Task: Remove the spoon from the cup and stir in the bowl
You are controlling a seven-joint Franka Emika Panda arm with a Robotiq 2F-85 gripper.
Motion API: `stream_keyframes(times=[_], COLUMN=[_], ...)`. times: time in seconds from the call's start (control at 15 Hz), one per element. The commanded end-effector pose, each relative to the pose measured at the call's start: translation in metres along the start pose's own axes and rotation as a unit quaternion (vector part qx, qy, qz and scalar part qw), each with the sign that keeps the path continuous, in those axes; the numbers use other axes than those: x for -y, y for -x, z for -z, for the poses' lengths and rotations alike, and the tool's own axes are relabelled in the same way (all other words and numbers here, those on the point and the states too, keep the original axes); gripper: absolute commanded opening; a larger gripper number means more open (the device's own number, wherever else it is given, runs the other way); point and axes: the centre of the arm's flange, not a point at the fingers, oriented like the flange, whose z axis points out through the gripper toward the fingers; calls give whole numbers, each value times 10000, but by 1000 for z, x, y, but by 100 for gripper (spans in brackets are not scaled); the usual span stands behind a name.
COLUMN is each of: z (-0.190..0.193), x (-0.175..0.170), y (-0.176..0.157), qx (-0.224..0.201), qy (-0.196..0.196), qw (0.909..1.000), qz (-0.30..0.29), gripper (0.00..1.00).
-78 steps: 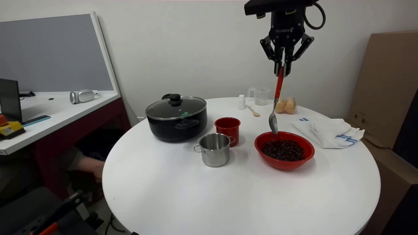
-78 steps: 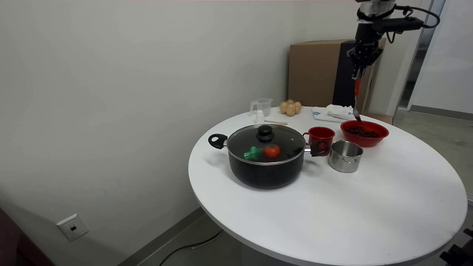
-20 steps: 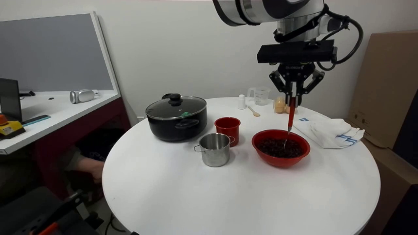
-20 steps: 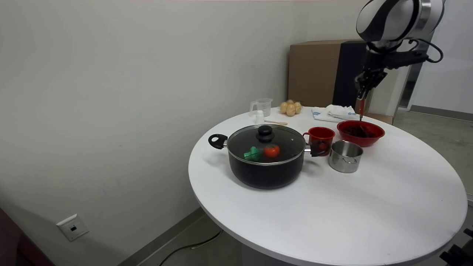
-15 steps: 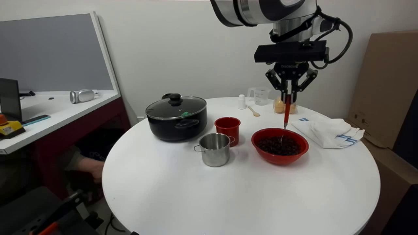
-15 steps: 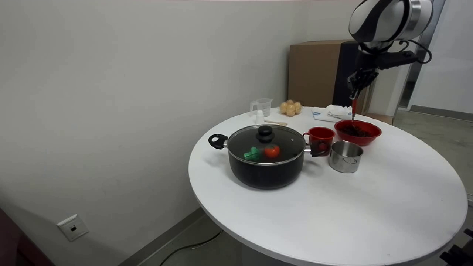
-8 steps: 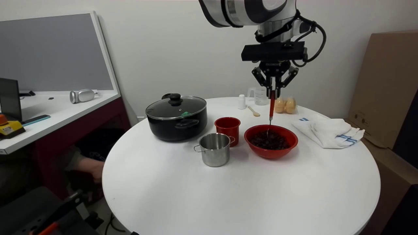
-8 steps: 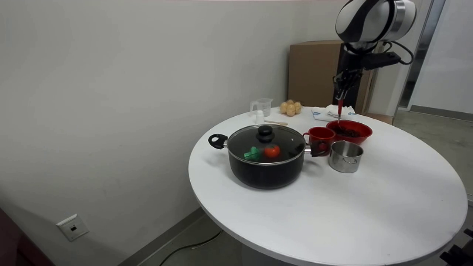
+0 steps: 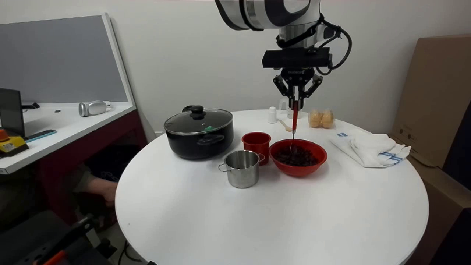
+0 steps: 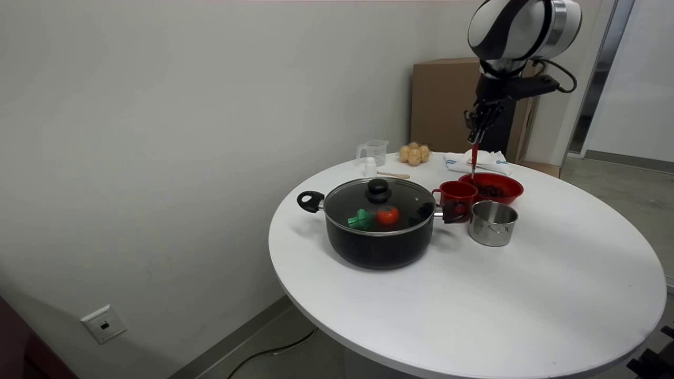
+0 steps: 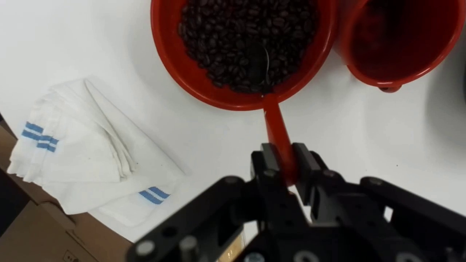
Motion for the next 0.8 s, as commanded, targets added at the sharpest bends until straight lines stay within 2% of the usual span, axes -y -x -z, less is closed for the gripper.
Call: stream_keyframes(times=[0.0, 0.4, 0.73], z=[7, 15, 20], x=[-1, -25, -17], y=[20, 47, 41], qx=[203, 460, 378], qy=[-243, -255, -331], qw=[9995, 9985, 9987], qz=[40, -130, -98], gripper=[4, 4, 4])
